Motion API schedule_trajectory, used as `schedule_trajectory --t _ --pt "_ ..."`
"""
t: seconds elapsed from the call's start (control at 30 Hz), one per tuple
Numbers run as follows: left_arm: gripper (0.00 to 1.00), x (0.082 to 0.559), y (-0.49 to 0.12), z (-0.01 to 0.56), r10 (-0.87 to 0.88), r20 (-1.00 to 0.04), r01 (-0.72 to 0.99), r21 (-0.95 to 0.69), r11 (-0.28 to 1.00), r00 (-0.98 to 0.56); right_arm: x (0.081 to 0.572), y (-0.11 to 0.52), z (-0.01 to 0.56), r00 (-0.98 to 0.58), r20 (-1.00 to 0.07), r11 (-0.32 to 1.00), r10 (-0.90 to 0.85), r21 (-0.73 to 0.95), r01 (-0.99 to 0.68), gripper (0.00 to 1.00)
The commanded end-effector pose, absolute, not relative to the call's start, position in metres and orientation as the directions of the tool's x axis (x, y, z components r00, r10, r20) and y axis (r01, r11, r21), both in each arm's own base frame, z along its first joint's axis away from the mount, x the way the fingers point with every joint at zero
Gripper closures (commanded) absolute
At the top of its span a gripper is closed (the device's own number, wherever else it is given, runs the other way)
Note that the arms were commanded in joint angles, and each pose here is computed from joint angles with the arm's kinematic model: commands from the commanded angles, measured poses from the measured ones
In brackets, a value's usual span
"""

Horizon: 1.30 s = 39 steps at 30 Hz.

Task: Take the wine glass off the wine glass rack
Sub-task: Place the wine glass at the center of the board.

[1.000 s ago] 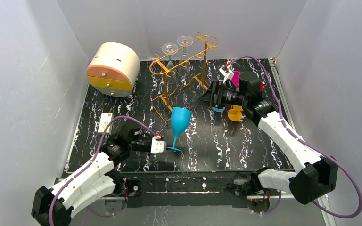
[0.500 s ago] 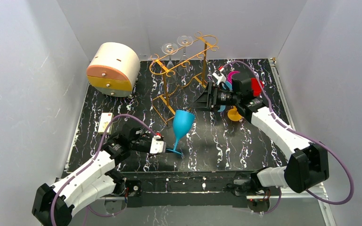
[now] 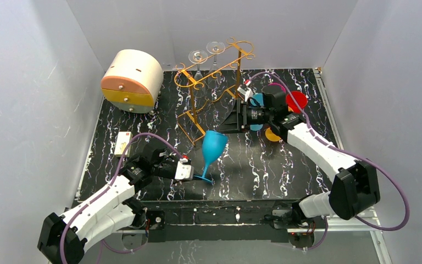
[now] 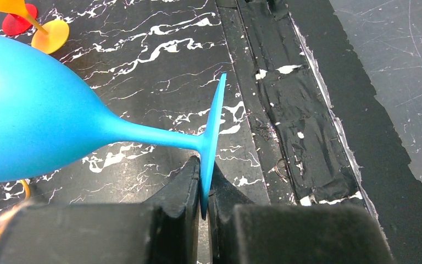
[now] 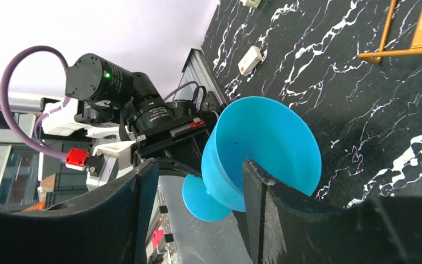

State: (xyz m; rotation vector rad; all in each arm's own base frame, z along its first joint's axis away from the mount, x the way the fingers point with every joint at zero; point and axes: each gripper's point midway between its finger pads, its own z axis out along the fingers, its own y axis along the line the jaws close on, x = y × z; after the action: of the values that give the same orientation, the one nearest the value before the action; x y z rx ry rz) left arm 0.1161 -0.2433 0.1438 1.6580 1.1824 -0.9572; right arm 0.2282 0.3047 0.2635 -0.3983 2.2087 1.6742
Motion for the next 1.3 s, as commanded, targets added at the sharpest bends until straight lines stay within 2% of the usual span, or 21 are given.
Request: schedule_trajectory --t 0.0,0.23,0.33,0.4,0.6,0.73,1.27 --pt "1.00 0.113 -0.244 0.150 0.275 -0.923 0.954 0.219 -0.205 0.271 0.225 0.323 0.278 -0.873 -0.484 0.201 -0.067 0.850 -0.487 0.36" --pt "1.00 0.115 -0.244 0.154 0.274 -0.917 0.951 0.244 -0.191 0.290 0.215 0.337 0.271 -0.875 -0.465 0.178 -0.136 0.857 -0.483 0.42" --pt "1.00 0.118 -0.243 0.155 0.278 -0.912 0.949 0.261 -0.174 0.302 0.212 0.336 0.270 -0.874 -0.462 0.180 -0.149 0.857 -0.483 0.51" --pt "1.00 0.120 -0.242 0.153 0.287 -0.909 0.950 0.264 -0.165 0.302 0.211 0.334 0.274 -0.867 -0.478 0.190 -0.139 0.847 -0.497 0.53" --pt "1.00 0.130 -0.240 0.153 0.308 -0.897 0.948 0.296 -0.118 0.318 0.202 0.329 0.284 -0.846 -0.515 0.158 -0.139 0.832 -0.532 0.52" --pt "1.00 0.129 -0.241 0.150 0.312 -0.902 0.954 0.274 -0.121 0.298 0.202 0.331 0.285 -0.853 -0.501 0.154 -0.142 0.840 -0.520 0.48" --pt "1.00 0.133 -0.239 0.149 0.327 -0.893 0.951 0.292 -0.101 0.309 0.187 0.336 0.291 -0.844 -0.483 0.096 -0.233 0.852 -0.515 0.43"
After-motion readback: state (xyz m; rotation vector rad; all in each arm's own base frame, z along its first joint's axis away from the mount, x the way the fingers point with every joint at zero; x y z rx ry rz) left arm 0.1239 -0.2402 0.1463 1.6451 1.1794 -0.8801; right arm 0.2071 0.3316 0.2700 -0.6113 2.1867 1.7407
